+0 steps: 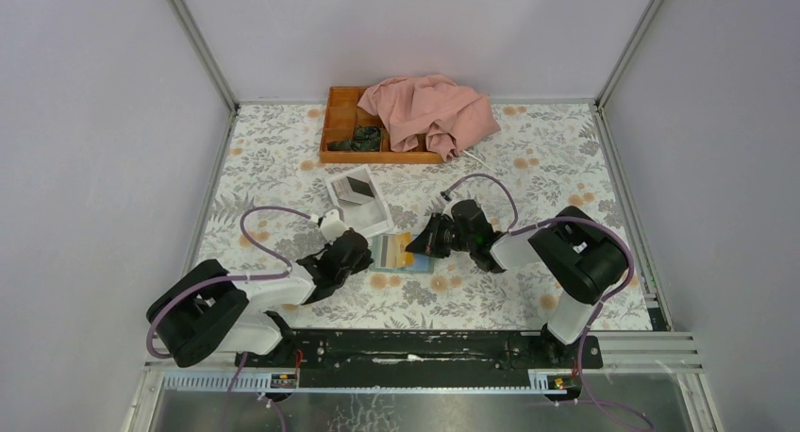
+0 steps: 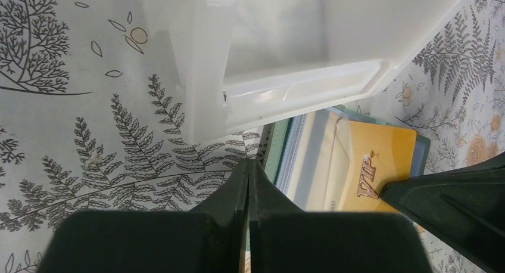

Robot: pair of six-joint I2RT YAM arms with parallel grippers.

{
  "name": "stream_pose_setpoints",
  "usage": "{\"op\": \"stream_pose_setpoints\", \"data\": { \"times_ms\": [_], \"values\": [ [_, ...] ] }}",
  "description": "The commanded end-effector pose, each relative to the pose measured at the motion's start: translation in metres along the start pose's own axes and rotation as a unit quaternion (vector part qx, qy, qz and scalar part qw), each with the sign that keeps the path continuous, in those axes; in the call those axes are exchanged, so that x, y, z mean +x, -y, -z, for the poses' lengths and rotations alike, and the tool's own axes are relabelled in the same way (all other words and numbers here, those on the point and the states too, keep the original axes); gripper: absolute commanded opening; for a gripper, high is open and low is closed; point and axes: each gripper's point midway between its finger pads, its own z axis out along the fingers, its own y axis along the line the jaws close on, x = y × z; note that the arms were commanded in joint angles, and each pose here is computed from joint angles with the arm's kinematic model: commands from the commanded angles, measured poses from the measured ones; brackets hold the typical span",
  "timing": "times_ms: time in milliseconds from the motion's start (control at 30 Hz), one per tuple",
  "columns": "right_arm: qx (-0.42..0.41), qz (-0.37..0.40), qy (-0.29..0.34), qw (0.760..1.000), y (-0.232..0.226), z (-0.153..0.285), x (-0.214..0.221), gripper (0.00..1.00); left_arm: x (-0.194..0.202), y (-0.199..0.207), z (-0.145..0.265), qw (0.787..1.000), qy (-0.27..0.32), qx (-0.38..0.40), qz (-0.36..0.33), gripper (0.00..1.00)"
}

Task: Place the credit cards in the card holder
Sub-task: Insert the credit card into the card holder.

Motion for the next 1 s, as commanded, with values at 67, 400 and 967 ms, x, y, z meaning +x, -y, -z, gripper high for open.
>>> {"op": "stream_pose_setpoints", "data": {
  "times_ms": [67, 400, 967],
  "values": [
    [0.01, -0.014, 0.002, 1.0, 0.011, -0.001, 0.008, 0.0, 0.037, -0.036, 0.004, 0.996, -0.067, -0.043, -0.047, 0.0],
    [0.021, -0.042, 0.012, 0.999, 0.02, -0.003, 0.01, 0.0, 0.047, -0.031, 0.006, 0.995, -0.077, -0.036, -0.057, 0.0],
    [0.048, -0.057, 0.022, 0.997, 0.031, -0.002, 0.014, 0.0, 0.066, -0.016, 0.008, 0.993, -0.09, -0.022, -0.074, 0.0]
  ]
}}
